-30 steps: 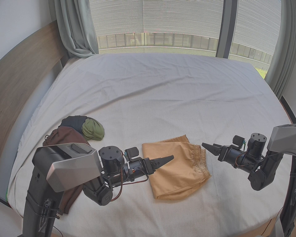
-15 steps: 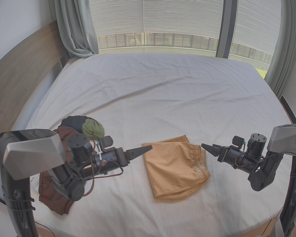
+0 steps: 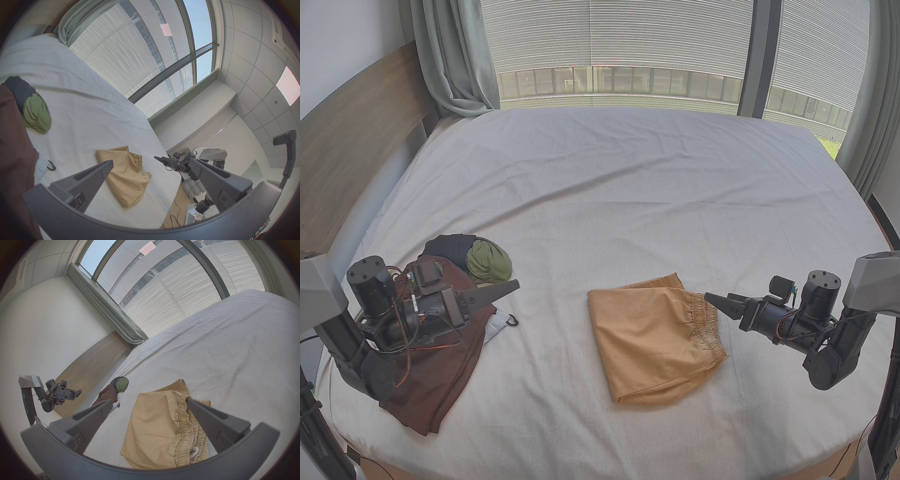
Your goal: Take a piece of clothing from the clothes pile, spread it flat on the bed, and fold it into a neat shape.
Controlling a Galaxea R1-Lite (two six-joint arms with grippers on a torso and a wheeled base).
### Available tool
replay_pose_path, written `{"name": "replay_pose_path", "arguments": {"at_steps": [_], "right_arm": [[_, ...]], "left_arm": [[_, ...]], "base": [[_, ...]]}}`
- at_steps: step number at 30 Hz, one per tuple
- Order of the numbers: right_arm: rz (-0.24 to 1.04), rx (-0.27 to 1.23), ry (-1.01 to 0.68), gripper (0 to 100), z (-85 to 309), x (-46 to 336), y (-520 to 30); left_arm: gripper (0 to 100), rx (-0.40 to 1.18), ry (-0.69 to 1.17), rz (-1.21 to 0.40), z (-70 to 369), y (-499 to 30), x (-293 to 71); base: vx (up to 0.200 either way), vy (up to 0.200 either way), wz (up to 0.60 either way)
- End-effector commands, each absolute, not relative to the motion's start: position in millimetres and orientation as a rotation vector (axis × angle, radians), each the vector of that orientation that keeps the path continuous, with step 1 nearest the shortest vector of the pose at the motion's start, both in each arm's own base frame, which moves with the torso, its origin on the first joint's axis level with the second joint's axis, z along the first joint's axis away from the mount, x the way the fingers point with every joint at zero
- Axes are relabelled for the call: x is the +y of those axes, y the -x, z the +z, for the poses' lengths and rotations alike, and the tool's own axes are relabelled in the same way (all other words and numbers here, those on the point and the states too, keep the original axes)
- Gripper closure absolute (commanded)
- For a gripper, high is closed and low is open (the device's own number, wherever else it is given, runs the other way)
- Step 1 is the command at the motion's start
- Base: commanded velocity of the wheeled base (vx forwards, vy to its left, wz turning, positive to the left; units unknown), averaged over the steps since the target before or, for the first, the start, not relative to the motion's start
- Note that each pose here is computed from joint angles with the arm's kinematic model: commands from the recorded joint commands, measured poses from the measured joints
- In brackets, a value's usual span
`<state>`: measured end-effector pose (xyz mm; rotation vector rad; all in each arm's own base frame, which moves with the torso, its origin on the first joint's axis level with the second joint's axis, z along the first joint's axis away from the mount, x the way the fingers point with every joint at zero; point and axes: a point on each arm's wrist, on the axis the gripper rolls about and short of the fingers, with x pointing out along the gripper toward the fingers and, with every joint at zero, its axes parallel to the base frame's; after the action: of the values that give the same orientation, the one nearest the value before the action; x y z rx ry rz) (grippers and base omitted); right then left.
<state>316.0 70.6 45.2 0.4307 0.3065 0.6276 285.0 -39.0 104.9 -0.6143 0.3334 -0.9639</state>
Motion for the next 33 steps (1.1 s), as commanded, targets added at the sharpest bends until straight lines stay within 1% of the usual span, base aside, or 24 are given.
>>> {"name": "replay_pose_path", "arguments": {"at_steps": [1,4,5,7,9,12,14,15,19,22,25,30,33], "right_arm": [[0.639,0.308,-0.430,0,47,74,-314],[0.642,0.315,-0.430,0,45,75,-312],[0.640,0.319,-0.429,0,45,75,-312],[0.640,0.318,-0.429,0,45,75,-312],[0.634,0.319,-0.430,0,44,73,-311],[0.631,0.330,-0.432,0,42,72,-310],[0.632,0.338,-0.432,0,41,73,-309],[0.632,0.338,-0.432,0,41,73,-309],[0.628,0.351,-0.434,0,39,72,-306],[0.623,0.353,-0.434,0,39,71,-306],[0.618,0.358,-0.435,0,38,70,-306],[0.605,0.382,-0.440,0,32,67,-305],[0.570,0.423,-0.450,0,18,59,-308]], "left_arm": [[0,0.303,0.595,-0.935,115,-267,-13],[0,0.283,0.541,-0.938,112,-266,-11],[0,0.254,0.476,-0.929,109,-263,-8],[0,0.249,0.459,-0.926,108,-262,-7],[0,0.214,0.339,-0.933,101,-255,-6],[0,0.184,0.234,-0.941,95,-249,-6],[0,0.173,0.175,-0.942,88,-250,-6],[0,0.173,0.175,-0.942,88,-250,-6],[0,0.143,0.037,-0.950,70,-257,-5],[0,0.080,-0.075,-0.972,66,-266,-2],[0,0.065,-0.086,-1.002,68,-264,-2],[0,0.069,-0.084,-1.005,67,-261,-2],[0,0.081,-0.078,-1.007,64,-260,-2]], "base": [[0.000,0.000,0.00],[0.000,0.000,0.00],[0.000,0.000,0.00],[0.000,0.000,0.00],[0.000,0.000,0.00],[0.000,0.000,0.00],[0.000,0.000,0.00],[0.000,0.000,0.00],[0.000,0.000,0.00],[0.000,0.000,0.00],[0.000,0.000,0.00],[0.000,0.000,0.00],[0.000,0.000,0.00]]}}
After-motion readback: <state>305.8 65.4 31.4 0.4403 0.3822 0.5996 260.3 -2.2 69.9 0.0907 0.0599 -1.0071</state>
